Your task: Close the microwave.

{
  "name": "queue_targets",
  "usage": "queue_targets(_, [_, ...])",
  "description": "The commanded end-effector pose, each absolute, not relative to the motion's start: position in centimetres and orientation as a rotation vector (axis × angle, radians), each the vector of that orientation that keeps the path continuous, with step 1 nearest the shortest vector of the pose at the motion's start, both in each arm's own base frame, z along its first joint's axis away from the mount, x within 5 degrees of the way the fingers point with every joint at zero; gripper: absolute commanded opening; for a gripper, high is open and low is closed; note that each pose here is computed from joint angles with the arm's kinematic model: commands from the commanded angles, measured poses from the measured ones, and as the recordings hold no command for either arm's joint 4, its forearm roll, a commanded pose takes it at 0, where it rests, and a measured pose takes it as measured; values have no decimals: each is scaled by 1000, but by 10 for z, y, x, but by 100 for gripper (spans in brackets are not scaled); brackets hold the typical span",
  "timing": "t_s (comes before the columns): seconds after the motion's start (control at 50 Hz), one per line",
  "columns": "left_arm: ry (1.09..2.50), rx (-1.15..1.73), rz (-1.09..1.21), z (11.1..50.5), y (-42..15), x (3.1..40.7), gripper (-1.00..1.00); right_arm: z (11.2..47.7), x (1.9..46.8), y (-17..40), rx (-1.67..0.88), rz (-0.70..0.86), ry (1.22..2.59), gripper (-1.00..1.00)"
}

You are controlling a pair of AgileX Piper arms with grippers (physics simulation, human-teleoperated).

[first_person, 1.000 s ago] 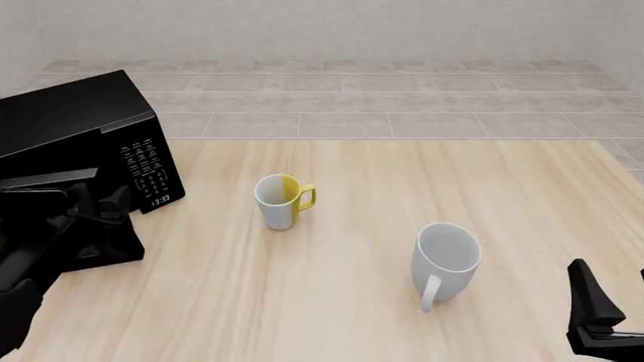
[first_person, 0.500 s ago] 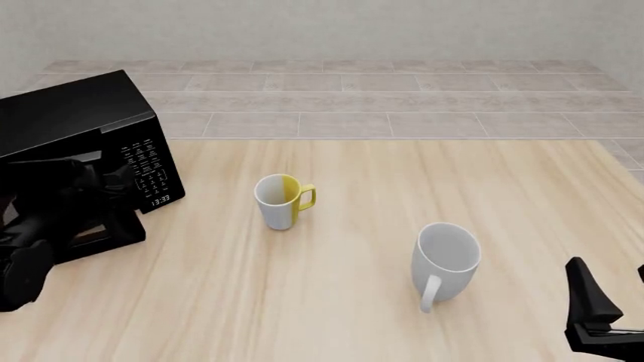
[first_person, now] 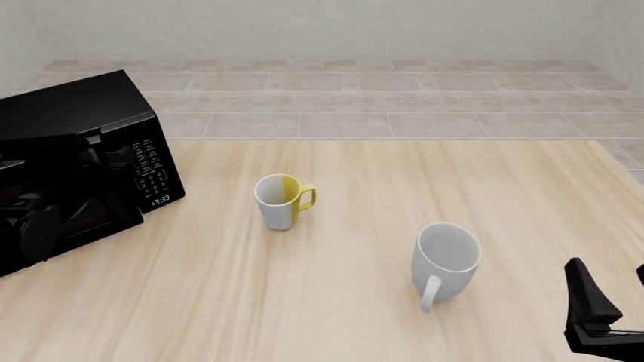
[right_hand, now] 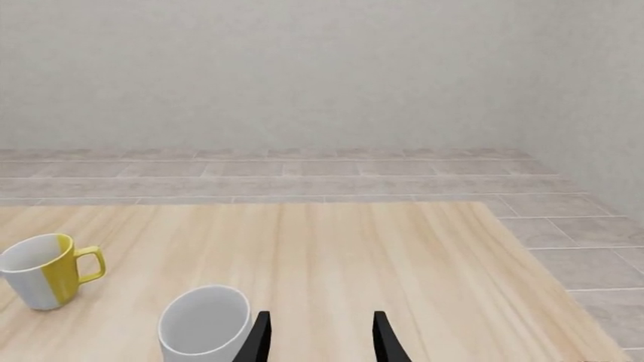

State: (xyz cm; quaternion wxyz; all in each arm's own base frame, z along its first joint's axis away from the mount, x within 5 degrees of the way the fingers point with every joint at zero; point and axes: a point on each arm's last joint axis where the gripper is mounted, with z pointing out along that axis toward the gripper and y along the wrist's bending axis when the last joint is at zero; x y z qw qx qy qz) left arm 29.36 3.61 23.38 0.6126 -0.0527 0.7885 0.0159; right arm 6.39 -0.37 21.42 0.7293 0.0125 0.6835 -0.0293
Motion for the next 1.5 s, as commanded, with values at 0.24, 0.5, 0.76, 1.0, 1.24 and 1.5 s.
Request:
queue_targets(0.24, [1931,-285,117,202,78,325,100,214,65,-4,31,-60,1509,100])
queue_targets(0.5, [1949,-323,122,196,88,335,100,214,67,-4,32,-59,1512,100])
queue_targets(0.76, [1942,-323,120,201,87,332,100,214,68,-4,31,-59,1516,100])
queue_targets(1.0, [1895,-279,115,212,74,313,100,214,67,-4,29,-58,1519,100])
queue_targets(1.24, [1842,-237,95,228,55,277,100,214,67,-4,29,-57,1518,100])
queue_targets(1.5, [1711,-139,55,262,24,204,100,214,66,-3,23,-57,1518,100])
